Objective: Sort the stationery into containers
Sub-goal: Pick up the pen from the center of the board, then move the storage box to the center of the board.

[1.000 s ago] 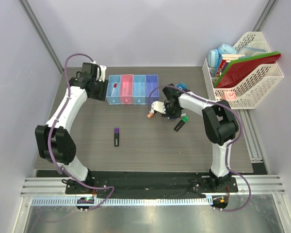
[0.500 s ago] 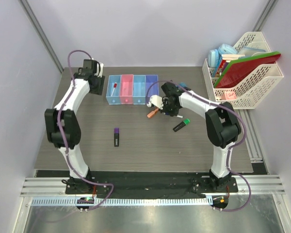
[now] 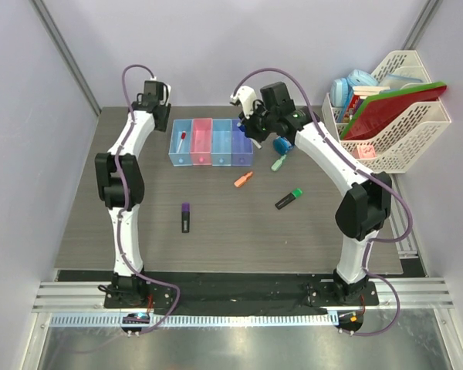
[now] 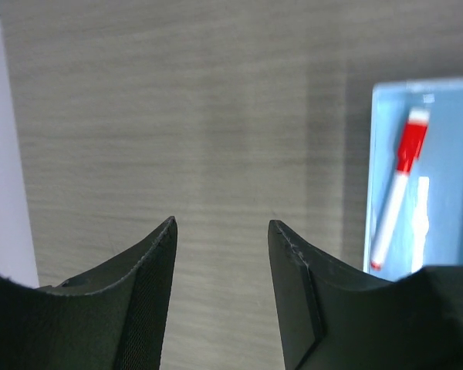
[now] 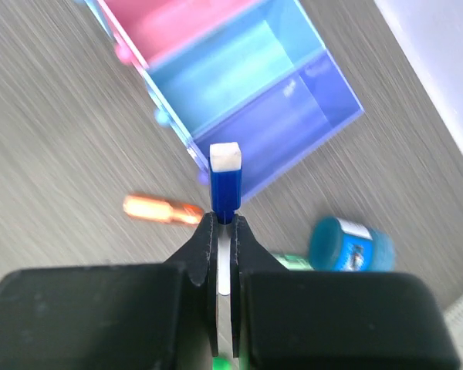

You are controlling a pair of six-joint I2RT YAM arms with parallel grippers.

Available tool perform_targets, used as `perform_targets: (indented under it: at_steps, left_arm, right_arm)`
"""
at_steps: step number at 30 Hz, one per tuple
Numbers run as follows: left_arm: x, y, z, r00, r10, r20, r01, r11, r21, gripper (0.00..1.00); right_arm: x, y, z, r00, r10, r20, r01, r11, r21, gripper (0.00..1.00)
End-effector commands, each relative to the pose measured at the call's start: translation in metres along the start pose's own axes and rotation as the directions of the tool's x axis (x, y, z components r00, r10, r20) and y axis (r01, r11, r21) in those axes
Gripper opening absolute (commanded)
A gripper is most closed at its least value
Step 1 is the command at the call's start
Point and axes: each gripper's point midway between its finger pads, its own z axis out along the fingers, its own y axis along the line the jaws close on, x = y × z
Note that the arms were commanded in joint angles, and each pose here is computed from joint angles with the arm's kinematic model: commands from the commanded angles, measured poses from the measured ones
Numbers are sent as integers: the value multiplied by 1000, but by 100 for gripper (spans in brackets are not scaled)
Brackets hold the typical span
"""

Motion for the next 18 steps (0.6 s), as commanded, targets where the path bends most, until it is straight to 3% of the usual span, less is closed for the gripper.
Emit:
perform_targets:
  at_steps: [1, 8, 18]
  left_arm:
    - [-24, -1, 14, 997, 44, 57, -42, 998, -46, 51]
    - [-12, -29, 25, 994, 109, 22, -109, 994, -5, 50]
    - [0, -51, 20, 993, 115, 4, -115, 992, 47, 49]
  right_arm:
    - [-70, 10, -23, 956, 153, 251, -141, 988, -67, 1]
    - [-106, 21, -17, 892, 285, 351, -227, 954, -198, 1]
    - [-126, 40, 21, 827, 469, 311, -328, 851, -411, 1]
